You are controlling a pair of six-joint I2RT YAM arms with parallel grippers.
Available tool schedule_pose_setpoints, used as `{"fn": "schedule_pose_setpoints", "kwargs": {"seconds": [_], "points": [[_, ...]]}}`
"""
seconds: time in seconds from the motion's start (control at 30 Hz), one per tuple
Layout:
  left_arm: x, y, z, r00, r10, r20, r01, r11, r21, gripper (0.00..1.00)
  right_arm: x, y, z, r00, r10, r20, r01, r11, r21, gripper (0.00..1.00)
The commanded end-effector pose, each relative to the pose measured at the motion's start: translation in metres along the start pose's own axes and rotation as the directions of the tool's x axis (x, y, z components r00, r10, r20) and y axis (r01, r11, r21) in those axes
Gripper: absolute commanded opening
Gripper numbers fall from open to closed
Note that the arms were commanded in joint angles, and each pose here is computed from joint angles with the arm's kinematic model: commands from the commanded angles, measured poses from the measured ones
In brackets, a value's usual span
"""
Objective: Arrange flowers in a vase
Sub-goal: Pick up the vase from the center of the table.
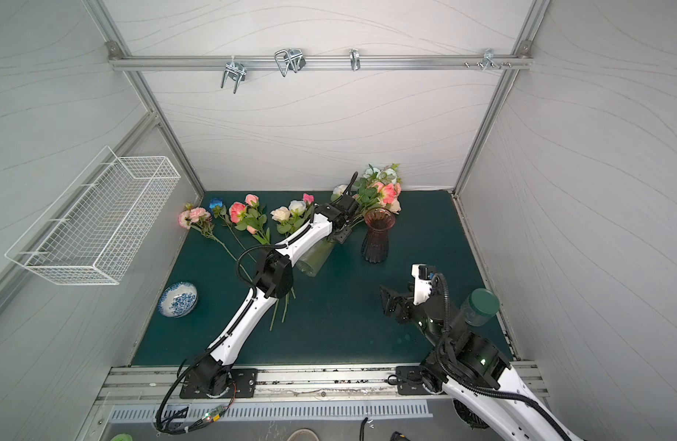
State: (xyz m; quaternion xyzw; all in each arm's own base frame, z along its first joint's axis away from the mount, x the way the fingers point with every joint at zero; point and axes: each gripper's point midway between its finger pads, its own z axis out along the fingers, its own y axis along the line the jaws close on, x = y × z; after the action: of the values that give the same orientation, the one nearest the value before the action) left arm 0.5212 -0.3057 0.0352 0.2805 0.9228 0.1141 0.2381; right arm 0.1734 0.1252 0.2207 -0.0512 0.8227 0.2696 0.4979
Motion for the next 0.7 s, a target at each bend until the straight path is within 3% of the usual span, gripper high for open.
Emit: {"fn": "schedule_pose_setpoints", "kwargs": {"seconds": [0.0, 0.17, 0.3, 0.43, 0.67], "points": [[-0.012, 0.004, -0.005, 0.996, -0.057, 0.066, 0.058, 0.998, -0.016, 0.0, -0.004, -0.001, -0.001, 1.0, 0.006, 0.014, -0.006, 1.0, 0.006, 0.99], [-0.041, 0.023, -0.05, 0.941, -0.178, 0.288, 0.183, 0.983, 0.009, 0.0, -0.005, -0.003, -0.005, 1.0, -0.002, 0.021, 0.001, 1.0, 0.014, 0.99], [-0.063, 0.044, -0.106, 0.837, -0.26, 0.482, 0.265, 0.962, 0.059, 0.0, -0.007, -0.004, -0.007, 1.0, -0.004, 0.028, 0.003, 1.0, 0.018, 0.99], [-0.062, 0.052, -0.134, 0.761, -0.307, 0.571, 0.305, 0.947, 0.103, 0.0, -0.008, -0.004, -0.007, 0.999, -0.007, 0.032, 0.007, 1.0, 0.017, 0.99], [-0.051, 0.074, -0.184, 0.566, -0.412, 0.714, 0.398, 0.895, 0.201, 0.0, -0.007, -0.003, -0.007, 0.999, -0.013, 0.032, 0.012, 1.0, 0.013, 0.99]]}}
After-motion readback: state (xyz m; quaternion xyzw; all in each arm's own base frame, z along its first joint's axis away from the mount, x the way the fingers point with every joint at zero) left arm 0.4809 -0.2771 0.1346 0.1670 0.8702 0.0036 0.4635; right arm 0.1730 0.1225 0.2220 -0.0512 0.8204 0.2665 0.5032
